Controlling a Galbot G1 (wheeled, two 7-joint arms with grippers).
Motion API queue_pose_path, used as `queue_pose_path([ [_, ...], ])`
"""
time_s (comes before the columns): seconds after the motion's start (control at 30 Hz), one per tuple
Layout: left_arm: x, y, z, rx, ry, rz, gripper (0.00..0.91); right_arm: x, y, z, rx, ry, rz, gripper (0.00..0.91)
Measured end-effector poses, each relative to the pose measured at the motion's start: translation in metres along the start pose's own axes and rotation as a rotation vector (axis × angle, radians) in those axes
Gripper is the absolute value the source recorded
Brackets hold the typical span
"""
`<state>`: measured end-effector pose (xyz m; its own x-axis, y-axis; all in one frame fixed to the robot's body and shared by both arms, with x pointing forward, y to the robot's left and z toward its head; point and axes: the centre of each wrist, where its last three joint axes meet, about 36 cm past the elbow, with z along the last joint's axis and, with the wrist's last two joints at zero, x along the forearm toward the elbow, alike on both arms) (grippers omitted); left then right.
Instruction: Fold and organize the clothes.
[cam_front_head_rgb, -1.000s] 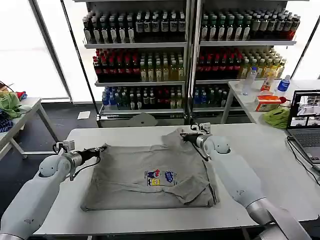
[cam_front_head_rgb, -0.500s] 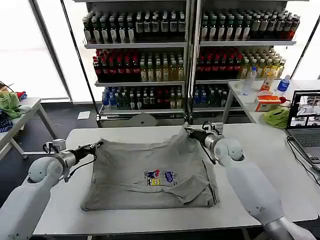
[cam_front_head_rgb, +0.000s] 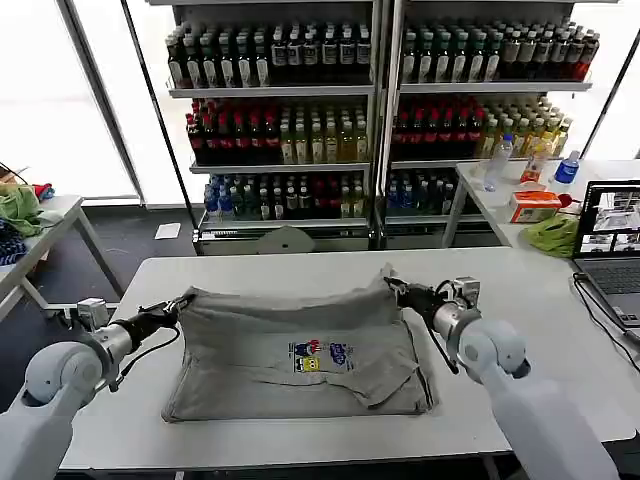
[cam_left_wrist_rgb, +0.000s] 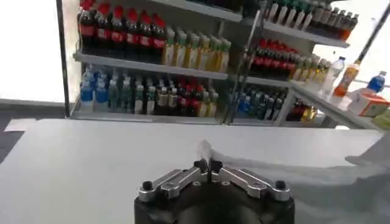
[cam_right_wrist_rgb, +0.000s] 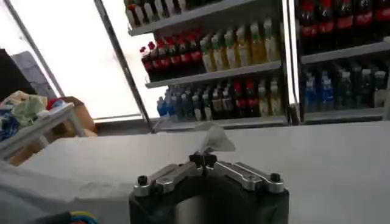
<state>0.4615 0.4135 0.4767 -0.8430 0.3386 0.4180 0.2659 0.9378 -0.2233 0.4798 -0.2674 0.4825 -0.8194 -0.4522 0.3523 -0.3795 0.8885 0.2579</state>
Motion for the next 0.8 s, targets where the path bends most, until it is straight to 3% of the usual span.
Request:
queue_pose_path([
  [0.2,0.022,-0.015,0.012,-0.025,0.008,-0.006,0.010,0.030,0.013,0.020,0.018,0.014,0.002,0.000],
  [0.73,0.071,-0.051,0.070,-0.069,0.131,-0.009,0.020,0.084,0.036,0.068,0.083,0.102,0.024,0.000],
  [0.77,0.072,-0.054,0.074,-0.070,0.140,-0.007,0.252,0.085,0.037,0.070,0.091,0.106,0.026,0.413],
  [0.8,0.074,-0.056,0.077,-0.071,0.147,-0.006,0.836,0.086,0.038,0.072,0.098,0.109,0.029,0.907],
])
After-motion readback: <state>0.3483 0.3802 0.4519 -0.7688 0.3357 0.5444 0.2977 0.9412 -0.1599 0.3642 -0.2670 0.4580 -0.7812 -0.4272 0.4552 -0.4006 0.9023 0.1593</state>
